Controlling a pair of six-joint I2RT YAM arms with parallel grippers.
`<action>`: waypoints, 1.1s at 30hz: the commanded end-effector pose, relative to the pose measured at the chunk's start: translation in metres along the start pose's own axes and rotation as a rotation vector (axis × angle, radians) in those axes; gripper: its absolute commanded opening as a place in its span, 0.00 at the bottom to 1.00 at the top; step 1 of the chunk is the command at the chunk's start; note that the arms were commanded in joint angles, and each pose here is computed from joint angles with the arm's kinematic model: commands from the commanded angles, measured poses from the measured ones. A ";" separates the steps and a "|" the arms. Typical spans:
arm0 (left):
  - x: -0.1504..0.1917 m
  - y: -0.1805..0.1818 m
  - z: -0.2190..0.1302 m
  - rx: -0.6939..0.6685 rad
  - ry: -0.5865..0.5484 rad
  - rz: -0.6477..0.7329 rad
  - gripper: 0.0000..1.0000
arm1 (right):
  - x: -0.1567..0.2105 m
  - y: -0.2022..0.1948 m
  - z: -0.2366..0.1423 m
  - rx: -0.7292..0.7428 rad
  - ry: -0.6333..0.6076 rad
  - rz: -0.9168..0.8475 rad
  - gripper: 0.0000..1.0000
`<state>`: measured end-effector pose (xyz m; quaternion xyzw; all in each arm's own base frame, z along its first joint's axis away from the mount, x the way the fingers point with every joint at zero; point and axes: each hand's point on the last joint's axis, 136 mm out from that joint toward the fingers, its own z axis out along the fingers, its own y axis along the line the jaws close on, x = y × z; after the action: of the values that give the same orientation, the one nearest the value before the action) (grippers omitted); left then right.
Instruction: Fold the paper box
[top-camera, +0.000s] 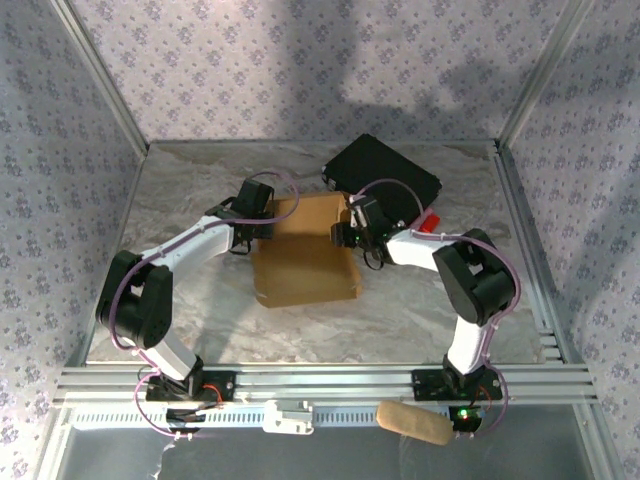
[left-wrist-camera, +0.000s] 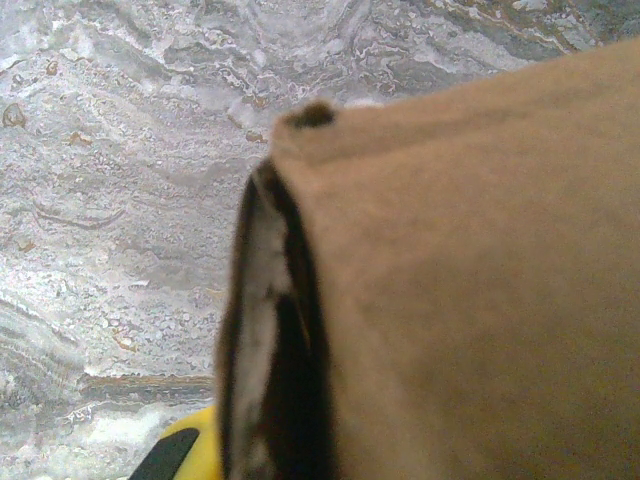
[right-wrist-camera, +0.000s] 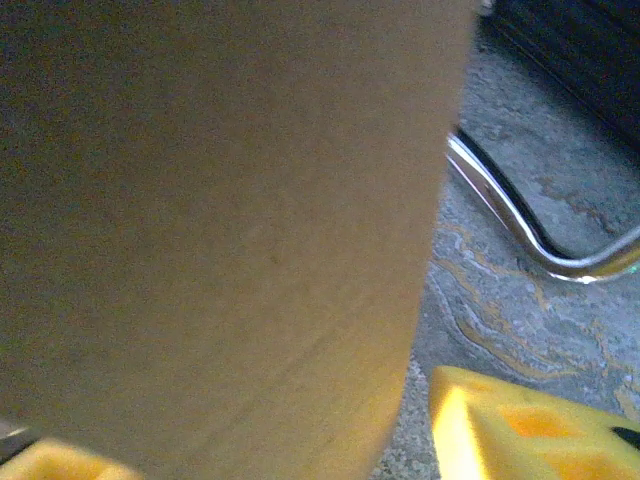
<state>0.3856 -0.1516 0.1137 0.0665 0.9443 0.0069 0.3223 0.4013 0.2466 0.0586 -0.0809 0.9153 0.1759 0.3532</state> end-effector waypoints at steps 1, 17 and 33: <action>-0.008 -0.006 -0.004 0.009 -0.009 0.017 0.00 | 0.008 -0.010 0.005 0.065 0.037 -0.033 0.47; -0.011 -0.008 -0.004 0.009 -0.011 0.022 0.00 | 0.020 -0.014 0.005 0.143 0.059 -0.097 0.03; -0.002 -0.004 -0.003 -0.006 -0.039 0.057 0.00 | -0.016 -0.013 -0.073 -0.287 -0.075 0.145 0.59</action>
<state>0.3878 -0.1541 0.1141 0.0757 0.9420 0.0128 0.3268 0.3732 0.2092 0.0977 -0.0702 0.8928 0.2652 0.3572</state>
